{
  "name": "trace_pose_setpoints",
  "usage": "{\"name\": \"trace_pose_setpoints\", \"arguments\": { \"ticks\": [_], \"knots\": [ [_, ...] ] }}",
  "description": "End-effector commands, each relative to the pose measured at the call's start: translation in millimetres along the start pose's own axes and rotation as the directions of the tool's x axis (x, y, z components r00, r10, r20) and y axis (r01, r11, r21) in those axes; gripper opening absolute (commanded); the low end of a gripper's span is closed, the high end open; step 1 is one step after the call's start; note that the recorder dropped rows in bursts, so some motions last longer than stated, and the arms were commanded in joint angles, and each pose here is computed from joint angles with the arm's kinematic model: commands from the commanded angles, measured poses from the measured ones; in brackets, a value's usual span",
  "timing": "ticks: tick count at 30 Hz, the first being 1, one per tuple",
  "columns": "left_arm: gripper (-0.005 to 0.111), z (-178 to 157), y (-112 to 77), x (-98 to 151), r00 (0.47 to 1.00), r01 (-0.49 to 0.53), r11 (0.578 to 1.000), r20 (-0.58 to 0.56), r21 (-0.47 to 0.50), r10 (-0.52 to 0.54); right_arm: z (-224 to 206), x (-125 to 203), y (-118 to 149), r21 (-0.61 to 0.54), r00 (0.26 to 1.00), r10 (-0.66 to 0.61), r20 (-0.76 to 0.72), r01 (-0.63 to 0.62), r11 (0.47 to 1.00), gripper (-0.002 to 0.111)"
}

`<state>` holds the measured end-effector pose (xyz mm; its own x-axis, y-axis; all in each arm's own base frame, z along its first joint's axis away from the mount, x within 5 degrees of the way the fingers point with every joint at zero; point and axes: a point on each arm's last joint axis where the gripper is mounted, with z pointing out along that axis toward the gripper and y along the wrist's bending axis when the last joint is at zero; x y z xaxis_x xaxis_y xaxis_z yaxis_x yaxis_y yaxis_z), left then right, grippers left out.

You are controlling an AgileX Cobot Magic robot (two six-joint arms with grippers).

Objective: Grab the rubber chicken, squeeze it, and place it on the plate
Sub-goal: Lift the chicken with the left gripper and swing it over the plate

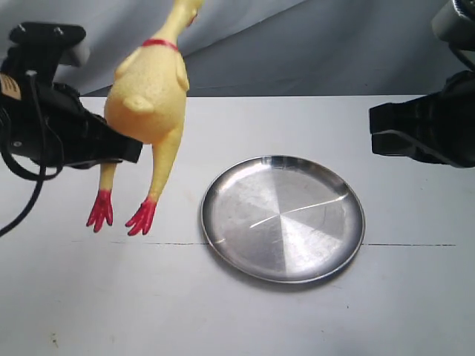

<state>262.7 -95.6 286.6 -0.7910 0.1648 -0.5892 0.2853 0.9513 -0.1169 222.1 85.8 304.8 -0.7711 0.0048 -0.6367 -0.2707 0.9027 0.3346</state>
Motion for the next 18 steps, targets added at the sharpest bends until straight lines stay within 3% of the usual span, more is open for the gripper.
{"name": "trace_pose_setpoints", "arguments": {
  "ticks": [1,10,15,18],
  "knots": [
    [0.000,-7,-8.7,-14,0.997,-0.047,0.997,0.057,0.063,0.044,8,-2,-3,0.009,0.999,0.040,0.012,-0.041,0.999,0.000],
    [0.000,43,-26.7,-30,0.990,-0.141,0.950,0.018,0.280,0.142,55,1,-15,-0.014,0.970,0.215,-0.110,-0.218,0.976,0.000],
    [0.000,62,-30.7,-36,0.983,-0.174,0.926,-0.003,0.335,0.186,65,-7,-37,-0.177,0.934,0.327,-0.143,-0.349,0.920,0.000],
    [0.000,69,-33.7,-39,0.977,-0.195,0.907,-0.007,0.373,0.213,66,-13,-57,-0.304,0.900,0.407,-0.159,-0.437,0.847,0.000]
  ]
}}
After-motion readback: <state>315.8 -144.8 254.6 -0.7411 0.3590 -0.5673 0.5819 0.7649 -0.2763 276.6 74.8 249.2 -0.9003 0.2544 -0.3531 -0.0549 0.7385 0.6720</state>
